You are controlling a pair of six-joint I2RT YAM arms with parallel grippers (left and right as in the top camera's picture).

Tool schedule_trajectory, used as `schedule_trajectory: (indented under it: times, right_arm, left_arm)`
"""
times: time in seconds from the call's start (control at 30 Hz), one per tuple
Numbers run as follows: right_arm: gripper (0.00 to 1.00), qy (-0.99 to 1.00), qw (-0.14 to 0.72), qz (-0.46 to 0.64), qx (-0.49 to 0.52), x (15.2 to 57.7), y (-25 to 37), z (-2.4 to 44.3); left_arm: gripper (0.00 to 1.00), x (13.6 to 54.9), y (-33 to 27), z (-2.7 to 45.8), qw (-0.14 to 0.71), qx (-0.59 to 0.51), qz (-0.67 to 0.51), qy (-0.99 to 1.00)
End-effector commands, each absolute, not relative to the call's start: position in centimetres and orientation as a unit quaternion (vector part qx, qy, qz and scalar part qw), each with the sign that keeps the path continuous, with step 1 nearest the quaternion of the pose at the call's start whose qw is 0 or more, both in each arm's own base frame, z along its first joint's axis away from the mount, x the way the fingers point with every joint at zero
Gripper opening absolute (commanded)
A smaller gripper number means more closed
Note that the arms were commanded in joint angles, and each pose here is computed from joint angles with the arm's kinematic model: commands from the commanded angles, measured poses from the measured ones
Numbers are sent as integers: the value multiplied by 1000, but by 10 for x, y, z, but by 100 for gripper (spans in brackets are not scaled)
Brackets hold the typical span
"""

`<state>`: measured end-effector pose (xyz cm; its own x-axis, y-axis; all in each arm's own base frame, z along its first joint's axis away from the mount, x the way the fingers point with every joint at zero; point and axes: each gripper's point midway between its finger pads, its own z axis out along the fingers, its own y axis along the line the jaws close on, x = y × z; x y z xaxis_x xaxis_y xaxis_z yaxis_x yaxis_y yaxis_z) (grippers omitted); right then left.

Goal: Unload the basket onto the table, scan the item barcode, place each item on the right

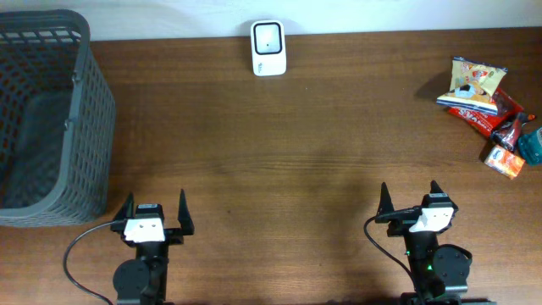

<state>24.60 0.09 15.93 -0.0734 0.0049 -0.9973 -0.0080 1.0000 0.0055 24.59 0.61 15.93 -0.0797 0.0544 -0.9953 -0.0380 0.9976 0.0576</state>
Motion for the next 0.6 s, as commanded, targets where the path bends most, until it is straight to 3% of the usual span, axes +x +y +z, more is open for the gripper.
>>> schedule_trajectory:
  times: [0.0, 0.43, 0.57]
  right_arm:
    - [98, 734, 679, 8, 3, 246, 1, 156]
    - [99, 734, 679, 7, 4, 246, 1, 156]
    - [99, 734, 679, 8, 3, 246, 1, 156]
  left_arm:
    - [99, 246, 6, 157, 677, 36, 59, 733]
    - [99, 245, 18, 156, 674, 18, 75, 734]
    - [99, 245, 19, 156, 678, -40, 24, 734]
